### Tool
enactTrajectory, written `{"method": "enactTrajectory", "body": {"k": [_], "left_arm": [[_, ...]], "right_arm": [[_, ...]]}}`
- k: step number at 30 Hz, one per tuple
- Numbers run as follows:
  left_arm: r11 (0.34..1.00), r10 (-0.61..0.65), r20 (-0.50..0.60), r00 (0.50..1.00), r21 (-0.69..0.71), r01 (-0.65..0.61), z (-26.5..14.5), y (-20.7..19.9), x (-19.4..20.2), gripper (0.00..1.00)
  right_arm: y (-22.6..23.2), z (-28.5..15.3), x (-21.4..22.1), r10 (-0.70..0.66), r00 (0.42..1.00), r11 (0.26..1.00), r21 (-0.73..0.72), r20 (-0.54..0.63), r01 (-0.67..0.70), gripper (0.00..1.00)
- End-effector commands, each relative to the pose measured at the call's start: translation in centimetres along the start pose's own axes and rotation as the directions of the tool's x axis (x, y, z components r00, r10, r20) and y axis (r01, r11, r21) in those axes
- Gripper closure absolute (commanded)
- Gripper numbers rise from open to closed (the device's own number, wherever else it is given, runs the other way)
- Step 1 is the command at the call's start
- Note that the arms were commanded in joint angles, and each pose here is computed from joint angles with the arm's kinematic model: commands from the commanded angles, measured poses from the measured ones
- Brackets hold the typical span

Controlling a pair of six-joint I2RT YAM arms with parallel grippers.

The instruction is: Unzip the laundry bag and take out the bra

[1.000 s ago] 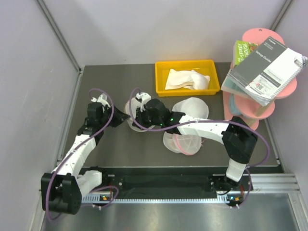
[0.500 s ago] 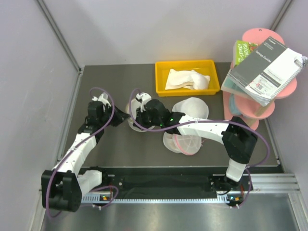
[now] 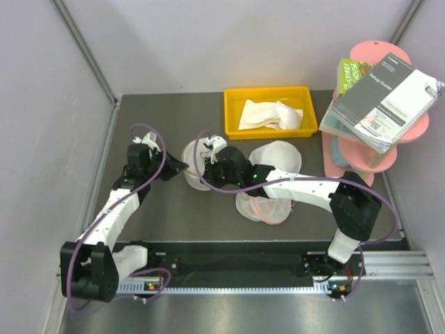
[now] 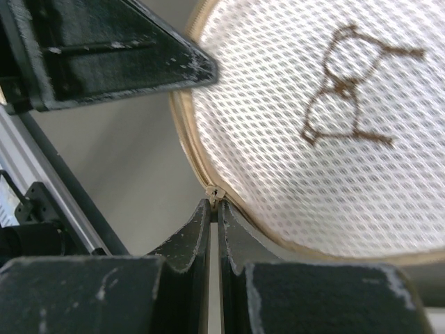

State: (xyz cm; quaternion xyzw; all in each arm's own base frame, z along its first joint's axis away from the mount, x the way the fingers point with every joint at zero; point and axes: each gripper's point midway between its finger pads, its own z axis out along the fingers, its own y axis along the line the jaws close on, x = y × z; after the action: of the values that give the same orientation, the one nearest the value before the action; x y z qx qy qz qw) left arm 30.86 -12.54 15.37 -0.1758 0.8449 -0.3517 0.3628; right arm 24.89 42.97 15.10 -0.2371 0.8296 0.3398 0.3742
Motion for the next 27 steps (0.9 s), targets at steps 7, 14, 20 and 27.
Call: {"method": "enactTrajectory", "body": {"k": [7,14,20,27], "left_arm": [[0.998,0.056,0.083,0.995,-0.022,-0.054,0.1,-0.1,-3.0,1.0],[0.997,0.079,0.08,0.994,0.004,-0.08,1.2,-0.9,-4.2,1.0],[0.995,0.102,0.075,0.992,0.007,-0.102,1.3,-1.6,-5.0,0.46],[0.993,0.109,0.101,0.989,-0.063,-0.103,-0.9,-0.2,-3.8,0.27]], "right_arm": [[-3.3,-2.8,-1.6,0.005,0.999,0.996,0.083,0.046,-0.009,1.0],[-2.8,-2.7,-1.8,-0.01,0.999,0.998,0.057,0.04,0.008,1.0],[-0.5,-1.8,-1.7,-0.014,1.0,1.0,-0.012,0.024,0.014,1.0],[2.7,-0.3,-2.5,-0.001,0.999,0.995,-0.097,0.038,0.005,1.0]]}}
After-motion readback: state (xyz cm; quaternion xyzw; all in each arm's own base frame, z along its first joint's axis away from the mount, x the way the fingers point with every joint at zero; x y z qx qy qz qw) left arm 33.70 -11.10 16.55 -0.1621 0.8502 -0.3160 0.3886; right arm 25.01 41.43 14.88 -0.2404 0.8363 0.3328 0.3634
